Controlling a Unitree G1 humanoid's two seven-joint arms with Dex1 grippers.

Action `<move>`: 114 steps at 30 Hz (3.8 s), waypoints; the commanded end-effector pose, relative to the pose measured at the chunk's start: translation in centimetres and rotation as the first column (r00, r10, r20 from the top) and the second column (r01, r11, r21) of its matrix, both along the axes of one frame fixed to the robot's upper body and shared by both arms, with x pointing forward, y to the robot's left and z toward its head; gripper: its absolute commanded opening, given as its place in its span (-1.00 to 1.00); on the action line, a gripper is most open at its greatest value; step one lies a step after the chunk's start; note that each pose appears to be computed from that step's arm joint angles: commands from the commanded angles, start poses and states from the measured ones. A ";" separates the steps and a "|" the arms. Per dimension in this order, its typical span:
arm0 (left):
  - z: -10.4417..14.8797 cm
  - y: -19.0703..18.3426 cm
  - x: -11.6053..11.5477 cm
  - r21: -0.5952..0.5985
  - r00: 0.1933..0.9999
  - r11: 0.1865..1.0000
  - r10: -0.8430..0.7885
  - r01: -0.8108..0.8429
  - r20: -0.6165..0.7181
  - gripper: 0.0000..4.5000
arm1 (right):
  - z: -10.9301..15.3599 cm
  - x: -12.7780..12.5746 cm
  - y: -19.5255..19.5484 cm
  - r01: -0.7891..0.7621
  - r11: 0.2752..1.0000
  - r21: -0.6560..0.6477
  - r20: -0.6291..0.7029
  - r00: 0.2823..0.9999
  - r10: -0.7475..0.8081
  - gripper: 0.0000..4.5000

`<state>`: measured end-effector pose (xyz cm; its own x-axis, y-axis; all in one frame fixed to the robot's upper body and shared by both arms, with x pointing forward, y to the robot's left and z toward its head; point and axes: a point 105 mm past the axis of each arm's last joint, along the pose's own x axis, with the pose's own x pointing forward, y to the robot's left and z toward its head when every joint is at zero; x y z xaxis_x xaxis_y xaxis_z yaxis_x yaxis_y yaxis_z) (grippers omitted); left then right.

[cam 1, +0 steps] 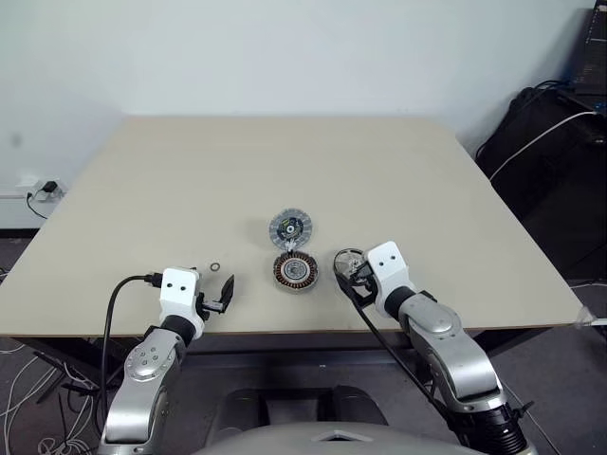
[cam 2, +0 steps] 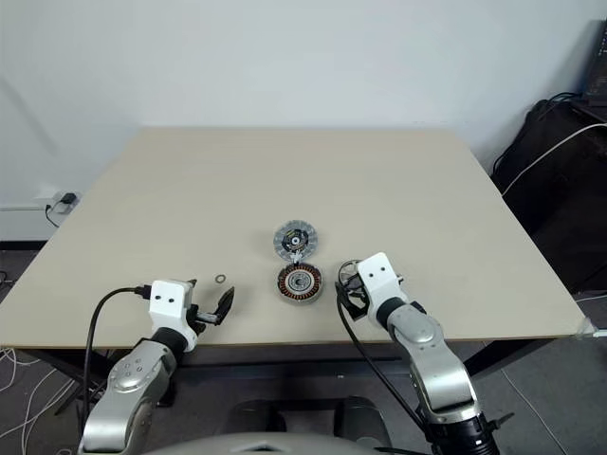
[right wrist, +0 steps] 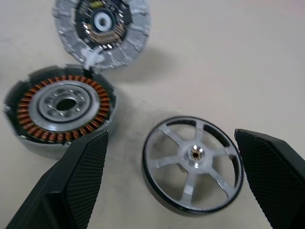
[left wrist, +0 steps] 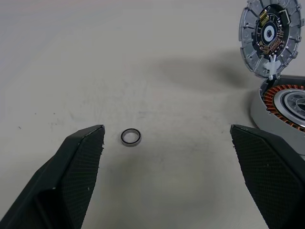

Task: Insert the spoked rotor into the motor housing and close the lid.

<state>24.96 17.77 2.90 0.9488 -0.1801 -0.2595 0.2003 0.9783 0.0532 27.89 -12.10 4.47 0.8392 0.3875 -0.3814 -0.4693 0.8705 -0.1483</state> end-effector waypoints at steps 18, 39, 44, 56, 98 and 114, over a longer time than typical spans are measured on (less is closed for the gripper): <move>0.8 0.9 0.9 0.011 0.999 0.999 0.051 -0.051 0.000 0.98 | 1.0 0.2 0.3 -0.019 0.999 0.026 0.028 0.999 0.019 1.00; -1.2 1.8 8.1 0.023 0.985 0.992 0.126 -0.124 -0.119 0.98 | 1.1 0.3 0.4 0.012 0.999 0.046 0.029 0.999 -0.013 1.00; -2.6 1.6 8.0 0.013 0.979 0.995 0.101 -0.100 -0.177 0.98 | 1.1 0.1 0.2 0.027 0.998 0.049 0.030 0.999 -0.029 1.00; -5.0 1.4 6.6 0.016 0.957 0.996 0.092 -0.092 -0.275 0.41 | 1.2 0.1 0.1 0.043 0.998 0.055 0.032 0.998 -0.045 1.00; -0.2 -15.0 8.7 -0.060 0.865 0.872 -0.490 0.486 -0.114 -0.70 | 1.4 -0.2 -0.4 0.116 0.990 0.079 0.046 0.992 -0.120 1.00; -1.6 -14.7 7.4 -0.039 0.843 0.859 -0.509 0.511 -0.173 0.14 | 1.4 -0.2 -0.5 0.123 0.989 0.081 0.047 0.991 -0.127 1.00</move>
